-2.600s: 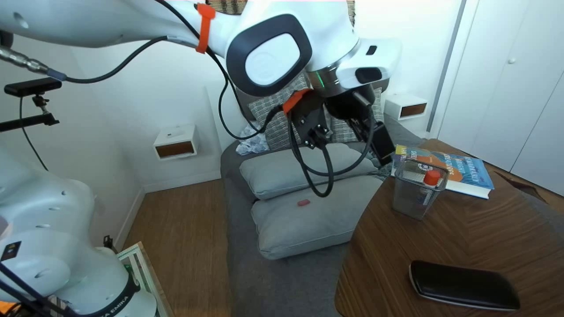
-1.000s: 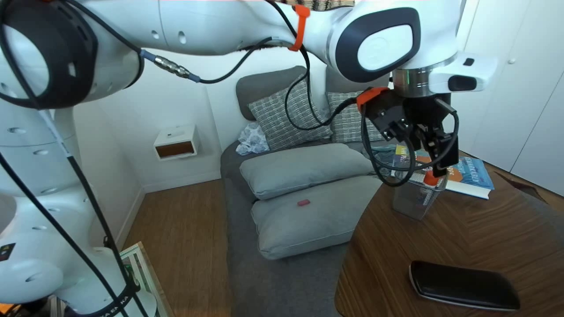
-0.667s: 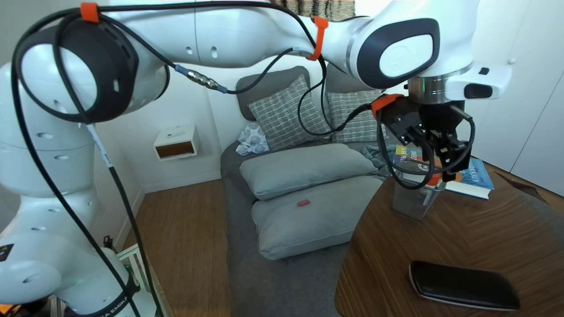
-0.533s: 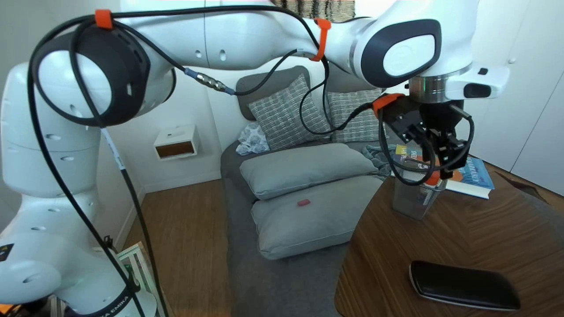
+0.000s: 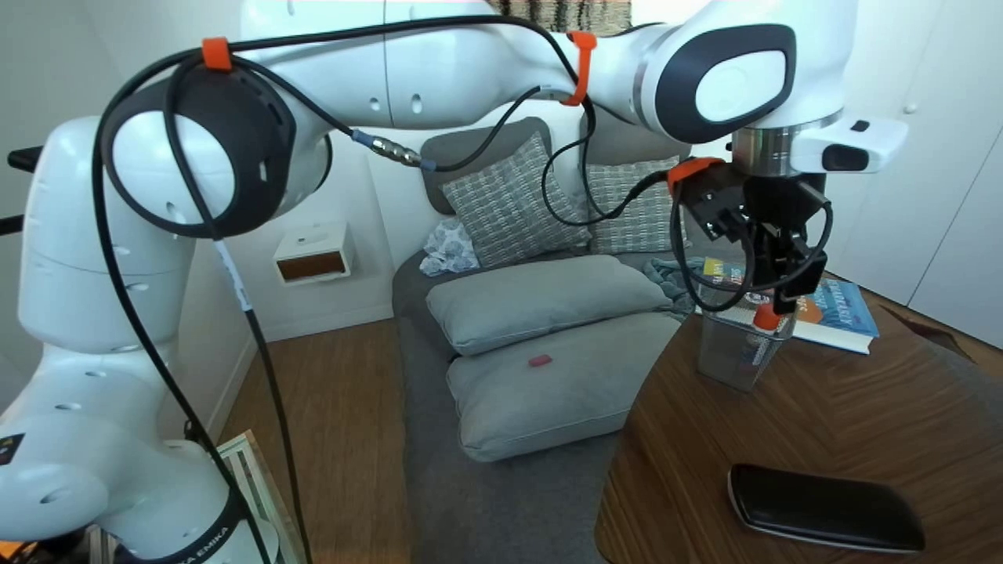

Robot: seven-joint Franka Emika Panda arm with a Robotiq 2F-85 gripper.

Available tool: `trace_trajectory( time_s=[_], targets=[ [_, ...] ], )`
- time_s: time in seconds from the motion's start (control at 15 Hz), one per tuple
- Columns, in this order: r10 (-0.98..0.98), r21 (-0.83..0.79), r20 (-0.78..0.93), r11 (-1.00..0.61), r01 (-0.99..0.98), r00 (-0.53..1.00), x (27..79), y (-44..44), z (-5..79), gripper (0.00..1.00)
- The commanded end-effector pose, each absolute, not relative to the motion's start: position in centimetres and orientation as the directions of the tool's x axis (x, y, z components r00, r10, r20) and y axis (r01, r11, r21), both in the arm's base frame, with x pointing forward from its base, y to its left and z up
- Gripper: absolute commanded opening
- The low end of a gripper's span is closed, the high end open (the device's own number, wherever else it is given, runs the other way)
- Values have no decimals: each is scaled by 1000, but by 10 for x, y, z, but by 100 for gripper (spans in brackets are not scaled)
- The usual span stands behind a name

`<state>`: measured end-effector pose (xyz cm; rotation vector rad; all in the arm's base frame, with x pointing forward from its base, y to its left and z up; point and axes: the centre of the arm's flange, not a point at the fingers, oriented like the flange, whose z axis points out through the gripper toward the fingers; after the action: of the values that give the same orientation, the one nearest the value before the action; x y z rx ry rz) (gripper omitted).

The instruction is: Put the glue stick on the table

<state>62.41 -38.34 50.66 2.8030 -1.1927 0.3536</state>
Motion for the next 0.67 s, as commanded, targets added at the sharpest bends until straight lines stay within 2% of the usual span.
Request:
trace_trajectory(
  time_s=[0.0, 0.07, 0.13, 0.33, 0.6],
  targets=[
    [-747, -38, 216, -650, -759, 629, 629, -392, 510, 62],
    [-758, -40, 213, -638, -769, 617, 629, -393, 508, 63],
    [-771, -48, 210, -623, -781, 601, 630, -394, 505, 58],
    [-803, -62, 204, -581, -811, 560, 633, -393, 499, 55],
    [-838, -76, 202, -529, -845, 507, 637, -393, 496, 57]
  ],
)
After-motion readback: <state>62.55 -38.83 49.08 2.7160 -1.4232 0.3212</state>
